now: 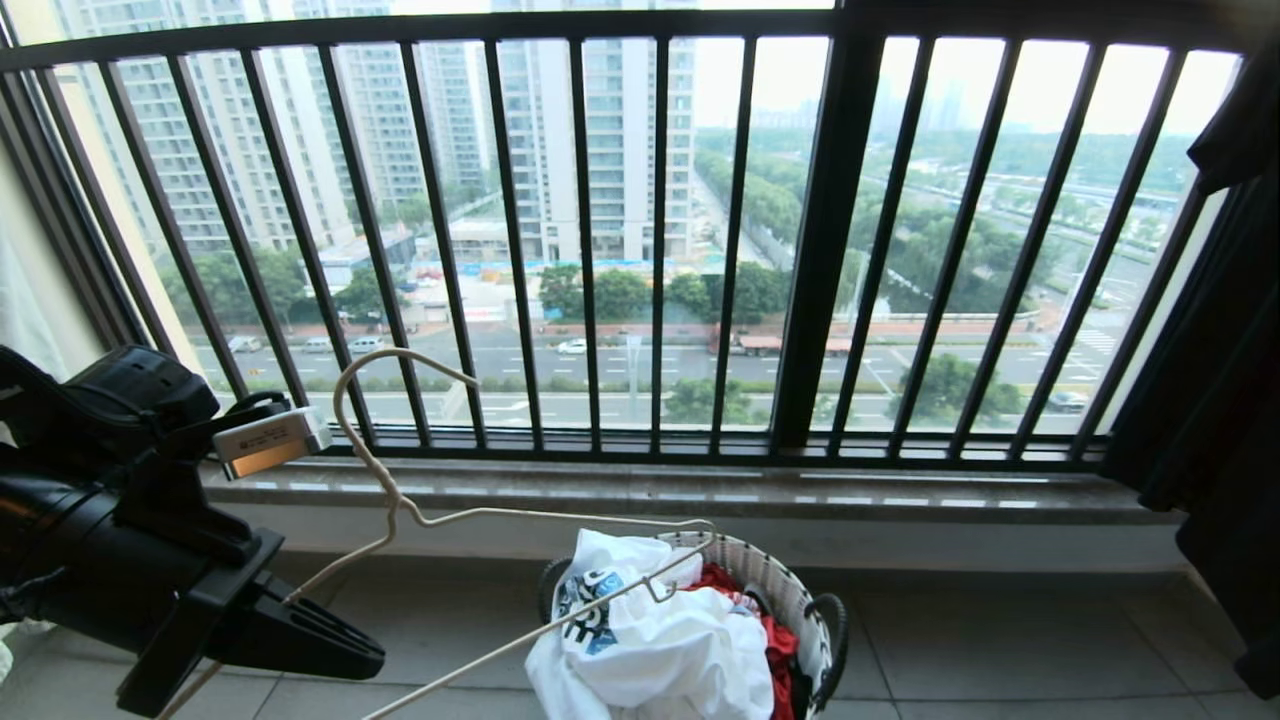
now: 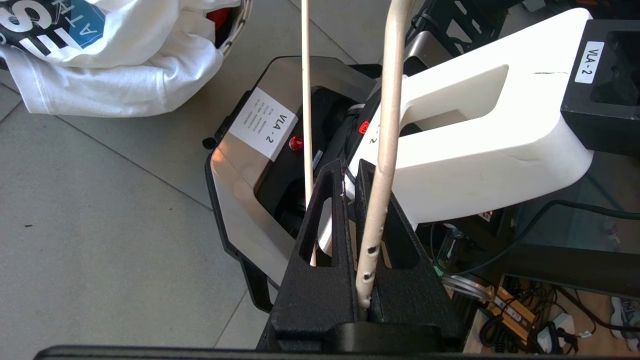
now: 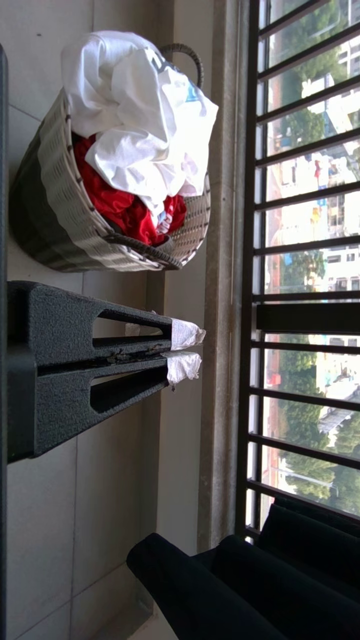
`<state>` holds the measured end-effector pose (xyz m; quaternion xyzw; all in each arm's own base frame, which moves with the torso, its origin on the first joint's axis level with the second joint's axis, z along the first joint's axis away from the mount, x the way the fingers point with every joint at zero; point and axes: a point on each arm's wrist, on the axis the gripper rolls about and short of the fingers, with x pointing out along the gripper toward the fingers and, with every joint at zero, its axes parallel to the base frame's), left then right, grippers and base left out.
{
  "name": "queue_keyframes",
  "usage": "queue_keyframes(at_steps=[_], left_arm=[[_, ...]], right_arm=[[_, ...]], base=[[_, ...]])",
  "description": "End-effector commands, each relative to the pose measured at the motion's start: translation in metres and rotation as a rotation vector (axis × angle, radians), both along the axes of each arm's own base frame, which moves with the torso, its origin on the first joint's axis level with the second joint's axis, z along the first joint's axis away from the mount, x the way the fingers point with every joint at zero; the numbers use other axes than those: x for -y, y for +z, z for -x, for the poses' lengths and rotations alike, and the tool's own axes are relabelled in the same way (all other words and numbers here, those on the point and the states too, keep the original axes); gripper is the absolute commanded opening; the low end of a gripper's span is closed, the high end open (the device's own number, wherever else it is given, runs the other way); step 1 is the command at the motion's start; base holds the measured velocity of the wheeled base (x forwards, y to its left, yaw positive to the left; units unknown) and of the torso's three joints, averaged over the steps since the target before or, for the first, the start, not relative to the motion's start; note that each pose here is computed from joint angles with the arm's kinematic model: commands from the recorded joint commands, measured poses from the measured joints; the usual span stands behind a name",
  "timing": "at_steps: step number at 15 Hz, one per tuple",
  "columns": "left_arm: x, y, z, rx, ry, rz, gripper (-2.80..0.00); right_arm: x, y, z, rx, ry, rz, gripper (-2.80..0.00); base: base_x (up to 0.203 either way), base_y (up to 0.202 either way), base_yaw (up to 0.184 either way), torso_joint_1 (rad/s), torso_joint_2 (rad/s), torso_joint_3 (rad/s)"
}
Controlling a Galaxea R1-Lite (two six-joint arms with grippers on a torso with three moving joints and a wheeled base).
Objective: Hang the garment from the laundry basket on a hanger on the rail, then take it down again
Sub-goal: Pick up clothes from the basket
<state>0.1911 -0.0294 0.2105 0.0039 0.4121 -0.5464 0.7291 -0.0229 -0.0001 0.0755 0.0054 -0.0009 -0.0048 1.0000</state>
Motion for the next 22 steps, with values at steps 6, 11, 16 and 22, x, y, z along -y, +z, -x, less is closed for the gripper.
queue_keyframes(at_steps=[6, 11, 16, 22], left_arm=[[-0.0001, 0.0, 0.0005, -0.002, -0.002, 0.004, -2.8], [0.0004, -0.001, 0.001, 0.006, -0.018, 0.002, -2.8], [0.0, -0.0002, 0.0031, 0.014, -0.019, 0.002, -2.8], [-0.0019, 0.0019, 0.008, 0.058, -0.036, -0.002, -2.8]], right_arm=[[0.0, 0.0, -0.0001, -0.001, 0.0, 0.0, -2.8], [0.0, 0.0, -0.0001, -0.002, 0.0, 0.0, -2.8], [0.0, 0.0001, -0.0001, 0.0, 0.0, 0.0, -2.8], [0.0, 0.0001, -0.0001, 0.0, 0.0, 0.0, -2.8]], base=[[0.0, 0.0, 0.0, 0.0, 0.01, 0.005], [0.0, 0.0, 0.0, 0.0, 0.0, 0.0], [0.0, 0.0, 0.0, 0.0, 0.0, 0.0], [0.0, 0.0, 0.0, 0.001, 0.0, -0.078]])
